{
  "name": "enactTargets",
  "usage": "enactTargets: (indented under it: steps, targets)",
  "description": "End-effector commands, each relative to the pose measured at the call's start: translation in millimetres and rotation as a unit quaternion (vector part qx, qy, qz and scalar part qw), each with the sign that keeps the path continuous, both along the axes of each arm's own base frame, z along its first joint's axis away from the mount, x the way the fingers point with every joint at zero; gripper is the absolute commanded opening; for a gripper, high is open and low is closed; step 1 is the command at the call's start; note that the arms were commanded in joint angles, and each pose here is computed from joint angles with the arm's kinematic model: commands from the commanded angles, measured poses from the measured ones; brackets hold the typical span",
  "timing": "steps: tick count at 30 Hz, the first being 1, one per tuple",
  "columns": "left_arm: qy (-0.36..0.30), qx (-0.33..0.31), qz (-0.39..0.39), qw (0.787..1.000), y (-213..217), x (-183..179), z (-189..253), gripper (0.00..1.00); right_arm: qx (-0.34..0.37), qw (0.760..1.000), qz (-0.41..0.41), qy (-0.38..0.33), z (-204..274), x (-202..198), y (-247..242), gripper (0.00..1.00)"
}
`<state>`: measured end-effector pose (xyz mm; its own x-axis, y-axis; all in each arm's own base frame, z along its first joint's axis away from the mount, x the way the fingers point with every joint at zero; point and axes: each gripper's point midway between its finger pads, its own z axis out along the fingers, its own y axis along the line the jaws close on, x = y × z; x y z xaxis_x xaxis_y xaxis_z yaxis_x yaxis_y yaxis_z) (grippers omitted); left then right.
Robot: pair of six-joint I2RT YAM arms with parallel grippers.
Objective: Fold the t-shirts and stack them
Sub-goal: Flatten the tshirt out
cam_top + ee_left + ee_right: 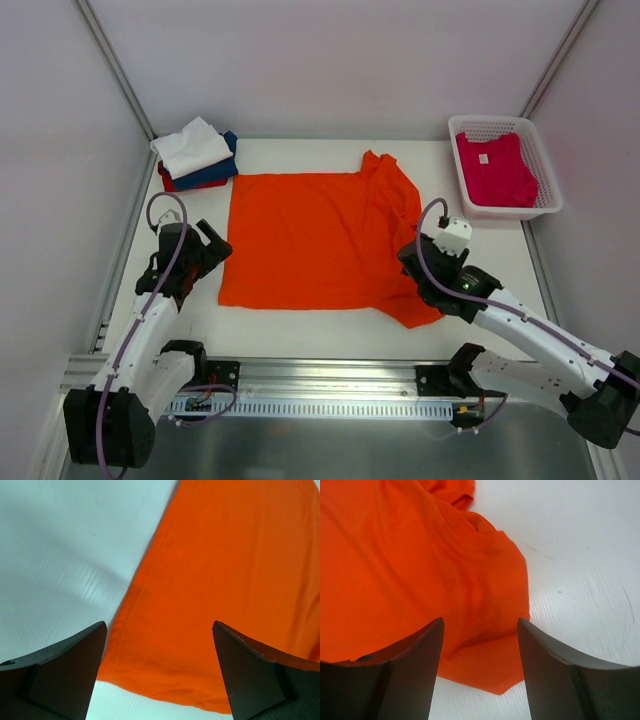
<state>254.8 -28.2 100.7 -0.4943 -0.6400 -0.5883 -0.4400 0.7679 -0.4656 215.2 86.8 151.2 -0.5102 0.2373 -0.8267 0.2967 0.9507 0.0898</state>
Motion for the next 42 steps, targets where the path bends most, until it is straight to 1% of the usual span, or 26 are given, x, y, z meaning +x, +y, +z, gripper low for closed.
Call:
enactTargets:
  steps: [1,2,4,5,6,7,8,9,10,11,12,13,14,15,16,18,21,23,24,26,29,32,36,39,41,42]
  targets:
    - [-0.054,0.014,-0.044,0.997,-7,34,34,0.88,-0.008,0.999,0.051,-0.018,27,32,18,0.64]
    - [-0.071,0.014,-0.049,0.996,-9,48,42,0.88,0.009,0.999,0.042,-0.030,35,46,17,0.64]
    - [-0.101,0.001,-0.080,0.992,-21,62,51,0.88,0.025,0.997,0.069,-0.008,29,59,28,0.65]
    - [-0.139,0.000,-0.090,0.986,-25,79,62,0.88,0.028,0.997,0.071,-0.016,38,74,25,0.65]
    - [-0.151,-0.003,-0.099,0.984,-28,85,65,0.88,0.041,0.995,0.090,-0.007,37,80,33,0.66]
    - [-0.147,-0.002,-0.102,0.984,-29,94,60,0.89,0.037,0.994,0.100,0.007,28,90,37,0.67]
    - [-0.170,0.001,-0.108,0.979,-30,107,73,0.88,0.040,0.993,0.108,-0.004,38,105,36,0.68]
    - [-0.173,0.001,-0.113,0.978,-32,114,74,0.88,0.053,0.989,0.135,0.007,36,111,46,0.68]
    - [-0.163,0.001,-0.127,0.978,-36,123,66,0.89,0.049,0.988,0.146,0.031,22,124,51,0.69]
    - [-0.176,0.003,-0.134,0.975,-38,134,76,0.89,0.055,0.987,0.147,0.039,21,134,48,0.69]
    - [-0.185,0.005,-0.139,0.973,-39,143,81,0.89,0.066,0.982,0.172,0.032,33,147,58,0.69]
    - [-0.174,0.006,-0.147,0.974,-41,151,71,0.88,0.069,0.980,0.183,0.037,32,156,61,0.69]
    - [-0.184,0.009,-0.150,0.971,-42,161,78,0.88,0.073,0.979,0.180,0.057,19,167,59,0.67]
    - [-0.196,0.011,-0.152,0.969,-42,168,82,0.88,0.084,0.976,0.194,0.049,28,176,66,0.67]
    - [-0.187,0.007,-0.155,0.970,-44,174,73,0.88,0.085,0.976,0.194,0.046,30,184,64,0.68]
    - [-0.194,0.000,-0.157,0.968,-46,185,77,0.88,0.077,0.977,0.194,0.050,28,195,64,0.66]
    - [-0.190,-0.027,-0.180,0.965,-59,189,73,0.86,0.075,0.979,0.188,0.035,42,197,60,0.66]
    - [-0.184,-0.031,-0.189,0.964,-64,184,67,0.86,0.074,0.980,0.183,0.036,36,189,57,0.66]
    - [-0.183,-0.029,-0.189,0.964,-64,181,65,0.86,0.073,0.981,0.181,0.024,42,185,54,0.66]
    - [-0.177,-0.022,-0.183,0.967,-61,176,59,0.86,0.060,0.983,0.170,0.030,33,180,45,0.69]
    - [-0.166,-0.009,-0.175,0.970,-56,180,52,0.87,0.050,0.984,0.168,0.036,30,179,41,0.73]
    - [-0.152,-0.013,-0.191,0.970,-60,183,47,0.87,0.049,0.983,0.169,0.049,24,179,42,0.74]
    - [-0.151,0.001,-0.178,0.972,-53,185,45,0.87,0.048,0.985,0.159,0.055,20,180,37,0.75]
    - [-0.152,0.009,-0.177,0.972,-52,193,45,0.87,0.049,0.985,0.158,0.056,20,190,33,0.75]
    - [-0.166,0.018,-0.181,0.969,-51,206,56,0.87,0.057,0.983,0.163,0.065,14,199,35,0.75]
    - [-0.161,0.018,-0.183,0.970,-52,211,51,0.87,0.063,0.983,0.162,0.056,21,208,34,0.75]
